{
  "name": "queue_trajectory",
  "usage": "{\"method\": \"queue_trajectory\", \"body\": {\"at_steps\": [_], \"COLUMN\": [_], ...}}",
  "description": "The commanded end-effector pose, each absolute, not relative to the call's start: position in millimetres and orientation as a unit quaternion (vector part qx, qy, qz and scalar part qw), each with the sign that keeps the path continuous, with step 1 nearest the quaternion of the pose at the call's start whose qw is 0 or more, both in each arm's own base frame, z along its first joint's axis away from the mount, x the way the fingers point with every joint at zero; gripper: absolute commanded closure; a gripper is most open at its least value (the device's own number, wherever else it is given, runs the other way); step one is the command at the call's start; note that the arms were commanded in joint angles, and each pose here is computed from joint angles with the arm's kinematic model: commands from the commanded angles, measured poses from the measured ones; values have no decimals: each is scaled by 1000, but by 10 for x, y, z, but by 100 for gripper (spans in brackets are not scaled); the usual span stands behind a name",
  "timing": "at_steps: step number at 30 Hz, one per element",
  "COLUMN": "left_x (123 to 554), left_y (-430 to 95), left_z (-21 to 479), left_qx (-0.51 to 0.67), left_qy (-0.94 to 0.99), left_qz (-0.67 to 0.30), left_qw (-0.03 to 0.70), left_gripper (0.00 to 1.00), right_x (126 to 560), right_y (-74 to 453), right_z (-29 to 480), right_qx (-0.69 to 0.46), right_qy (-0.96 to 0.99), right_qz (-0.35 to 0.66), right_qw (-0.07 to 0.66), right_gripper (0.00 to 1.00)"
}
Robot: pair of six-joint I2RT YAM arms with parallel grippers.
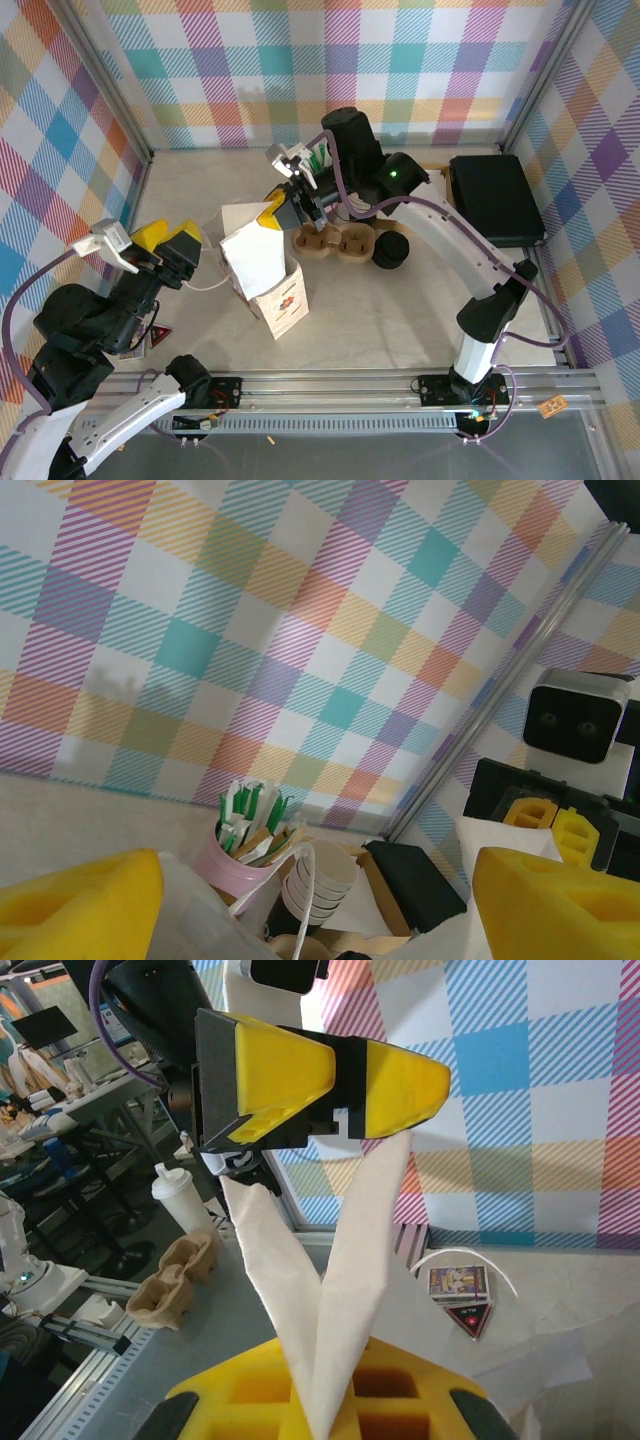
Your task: Pack the takeout coffee
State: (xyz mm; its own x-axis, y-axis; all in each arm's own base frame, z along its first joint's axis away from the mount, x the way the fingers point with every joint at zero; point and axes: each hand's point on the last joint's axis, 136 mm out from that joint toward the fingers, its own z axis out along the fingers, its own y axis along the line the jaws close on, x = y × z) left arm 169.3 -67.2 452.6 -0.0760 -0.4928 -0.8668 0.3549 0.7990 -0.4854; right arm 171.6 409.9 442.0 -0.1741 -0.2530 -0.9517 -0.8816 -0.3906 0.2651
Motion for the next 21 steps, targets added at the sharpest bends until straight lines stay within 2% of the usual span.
{"method": "queue_trajectory", "body": {"at_steps": [1,21], "left_x": [1702,1750], "left_y": [-652,-699], "left_z": [4529,4513], "left_qx": [-53,-54], "left_qy": [661,662], "left_qz": [-306,-308], "left_qw": [683,681], "left_gripper": [20,20], "right_x": [1620,1905], "right_y": [4052,4051], "right_z": [4618,4320], "right_qx": [-603,-597], "right_qy": [450,497], "right_qz": [590,548], "right_qw": [294,311], "right_gripper": [100,100]}}
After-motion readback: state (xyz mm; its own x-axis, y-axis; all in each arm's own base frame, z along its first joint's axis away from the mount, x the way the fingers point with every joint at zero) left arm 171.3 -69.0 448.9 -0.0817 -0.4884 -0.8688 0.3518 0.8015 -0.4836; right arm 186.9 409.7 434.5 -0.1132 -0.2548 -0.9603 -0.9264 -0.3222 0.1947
